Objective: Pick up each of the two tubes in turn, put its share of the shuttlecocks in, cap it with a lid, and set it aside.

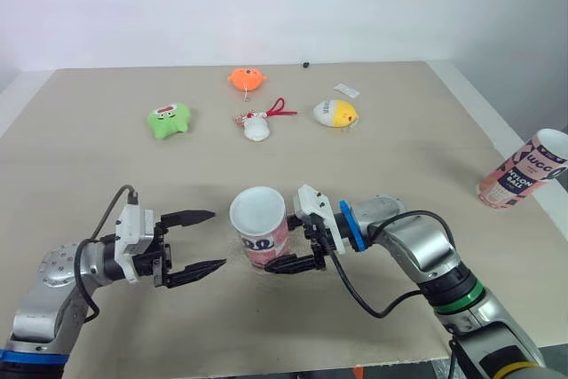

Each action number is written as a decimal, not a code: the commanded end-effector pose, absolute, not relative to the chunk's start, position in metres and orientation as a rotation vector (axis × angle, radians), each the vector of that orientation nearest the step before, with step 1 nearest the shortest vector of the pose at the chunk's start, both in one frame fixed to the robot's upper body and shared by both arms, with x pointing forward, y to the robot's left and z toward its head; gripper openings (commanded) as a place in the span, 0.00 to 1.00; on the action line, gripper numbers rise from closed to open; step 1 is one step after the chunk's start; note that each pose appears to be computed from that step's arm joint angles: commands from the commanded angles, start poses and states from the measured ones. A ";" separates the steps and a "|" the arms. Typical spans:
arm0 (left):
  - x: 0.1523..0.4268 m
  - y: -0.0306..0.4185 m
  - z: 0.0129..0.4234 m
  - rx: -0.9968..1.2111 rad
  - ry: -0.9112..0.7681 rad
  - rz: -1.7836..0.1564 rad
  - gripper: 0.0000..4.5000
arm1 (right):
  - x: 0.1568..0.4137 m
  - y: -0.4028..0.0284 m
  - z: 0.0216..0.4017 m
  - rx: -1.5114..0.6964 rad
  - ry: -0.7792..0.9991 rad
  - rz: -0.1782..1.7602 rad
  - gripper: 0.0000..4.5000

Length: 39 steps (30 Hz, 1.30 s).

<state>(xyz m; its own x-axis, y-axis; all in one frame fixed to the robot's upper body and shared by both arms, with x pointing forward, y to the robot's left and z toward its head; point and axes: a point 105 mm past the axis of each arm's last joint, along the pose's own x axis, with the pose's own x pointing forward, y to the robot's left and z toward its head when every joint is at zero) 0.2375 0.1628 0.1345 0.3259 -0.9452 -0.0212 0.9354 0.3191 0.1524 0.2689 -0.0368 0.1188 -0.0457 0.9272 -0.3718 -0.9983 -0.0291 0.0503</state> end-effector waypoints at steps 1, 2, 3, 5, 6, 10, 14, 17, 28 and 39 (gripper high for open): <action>0.237 0.159 0.140 0.162 -0.112 -1.259 1.00 | 0.276 -0.038 0.134 -0.263 0.278 1.566 0.80; 0.238 0.158 0.140 0.160 -0.112 -1.265 1.00 | 0.277 -0.040 0.137 -0.256 0.272 1.560 0.80; 0.238 0.156 0.140 0.159 -0.112 -1.270 1.00 | 0.278 -0.041 0.139 -0.247 0.266 1.553 0.80; 0.239 0.152 0.140 0.159 -0.114 -1.284 1.00 | 0.282 -0.046 0.145 -0.226 0.256 1.527 0.80; 0.240 0.149 0.141 0.159 -0.116 -1.292 1.00 | 0.283 -0.049 0.147 -0.220 0.252 1.515 0.80; 0.244 0.138 0.144 0.161 -0.133 -1.335 1.00 | 0.291 -0.069 0.157 -0.207 0.229 1.427 0.80; 0.258 0.120 0.155 0.117 -0.200 -1.367 1.00 | 0.307 -0.103 0.172 -0.169 0.179 1.240 0.80; 0.267 0.103 0.164 0.084 -0.245 -1.405 1.00 | 0.313 -0.128 0.180 -0.125 0.148 1.103 0.80; 0.292 0.058 0.183 0.014 -0.335 -1.513 1.00 | 0.323 -0.230 0.170 0.020 0.023 0.332 0.80; 0.312 0.027 0.191 0.004 -0.331 -1.531 1.00 | 0.317 -0.277 0.151 -0.011 -0.017 -0.050 0.80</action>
<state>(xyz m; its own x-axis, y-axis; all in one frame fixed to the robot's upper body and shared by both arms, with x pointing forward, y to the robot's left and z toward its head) 0.3124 0.0305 0.1846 0.0162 -0.9781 0.2075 0.9850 0.0512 0.1646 0.3184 -0.2720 0.1353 0.9983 -0.0163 -0.0566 0.0171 0.9997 0.0150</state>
